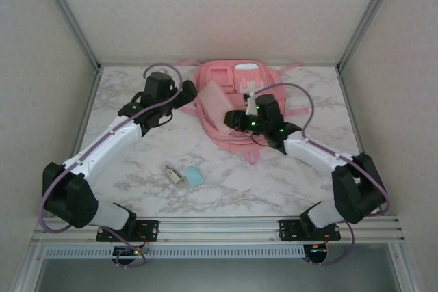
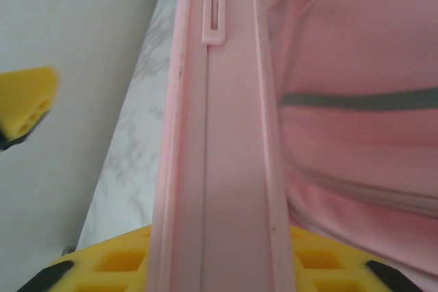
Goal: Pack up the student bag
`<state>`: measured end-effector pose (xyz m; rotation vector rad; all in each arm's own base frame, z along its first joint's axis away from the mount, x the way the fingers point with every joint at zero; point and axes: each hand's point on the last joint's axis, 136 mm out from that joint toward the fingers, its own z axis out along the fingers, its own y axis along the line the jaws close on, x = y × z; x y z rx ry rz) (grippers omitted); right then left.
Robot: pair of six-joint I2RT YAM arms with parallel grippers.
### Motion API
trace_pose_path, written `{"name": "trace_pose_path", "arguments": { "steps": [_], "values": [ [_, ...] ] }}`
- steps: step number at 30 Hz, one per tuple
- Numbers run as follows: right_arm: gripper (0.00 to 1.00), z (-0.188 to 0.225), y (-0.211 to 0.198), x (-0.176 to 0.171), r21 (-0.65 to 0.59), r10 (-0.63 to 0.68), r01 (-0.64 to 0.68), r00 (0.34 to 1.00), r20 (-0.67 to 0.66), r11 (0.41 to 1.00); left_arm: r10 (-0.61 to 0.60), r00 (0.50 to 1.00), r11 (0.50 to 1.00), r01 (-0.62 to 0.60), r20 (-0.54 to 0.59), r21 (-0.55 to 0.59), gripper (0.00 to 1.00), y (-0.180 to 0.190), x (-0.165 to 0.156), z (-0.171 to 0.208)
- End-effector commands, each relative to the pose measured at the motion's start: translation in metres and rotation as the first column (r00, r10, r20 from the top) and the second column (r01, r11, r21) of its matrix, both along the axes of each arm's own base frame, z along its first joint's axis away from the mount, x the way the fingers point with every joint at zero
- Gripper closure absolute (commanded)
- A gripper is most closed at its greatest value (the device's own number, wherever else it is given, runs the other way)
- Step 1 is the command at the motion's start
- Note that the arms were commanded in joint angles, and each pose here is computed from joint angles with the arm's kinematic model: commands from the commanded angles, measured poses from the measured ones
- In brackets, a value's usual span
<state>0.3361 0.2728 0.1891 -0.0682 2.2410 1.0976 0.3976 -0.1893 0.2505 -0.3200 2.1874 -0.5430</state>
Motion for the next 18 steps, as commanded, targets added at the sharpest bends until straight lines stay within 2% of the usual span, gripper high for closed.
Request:
{"name": "trace_pose_path", "arguments": {
  "steps": [1, 5, 9, 15, 18],
  "values": [
    [0.80, 0.001, -0.058, 0.012, -0.084, -0.181, 0.180, 0.983, -0.007, 0.980, -0.230, 0.973, 0.932, 0.220, -0.001, 0.286, 0.00, -0.031, 0.001, -0.005],
    [0.79, 0.002, -0.130, 0.015, -0.137, -0.385, 0.377, 0.922, -0.038, 0.916, -0.443, 0.893, 0.817, 0.436, -0.074, 0.377, 0.01, -0.082, 0.002, -0.022],
    [0.79, 0.004, -0.179, 0.006, -0.175, -0.491, 0.477, 0.870, -0.046, 0.861, -0.585, 0.806, 0.701, 0.560, -0.092, 0.441, 0.04, -0.128, -0.004, -0.045],
    [0.79, 0.010, -0.221, -0.011, -0.212, -0.571, 0.553, 0.820, -0.028, 0.805, -0.685, 0.695, 0.507, 0.671, -0.220, 0.540, 0.17, -0.171, -0.010, -0.091],
    [0.79, 0.015, -0.232, -0.017, -0.204, -0.590, 0.574, 0.807, -0.020, 0.793, -0.703, 0.654, 0.431, 0.704, -0.279, 0.565, 0.18, -0.181, -0.013, -0.112]
  ]
}}
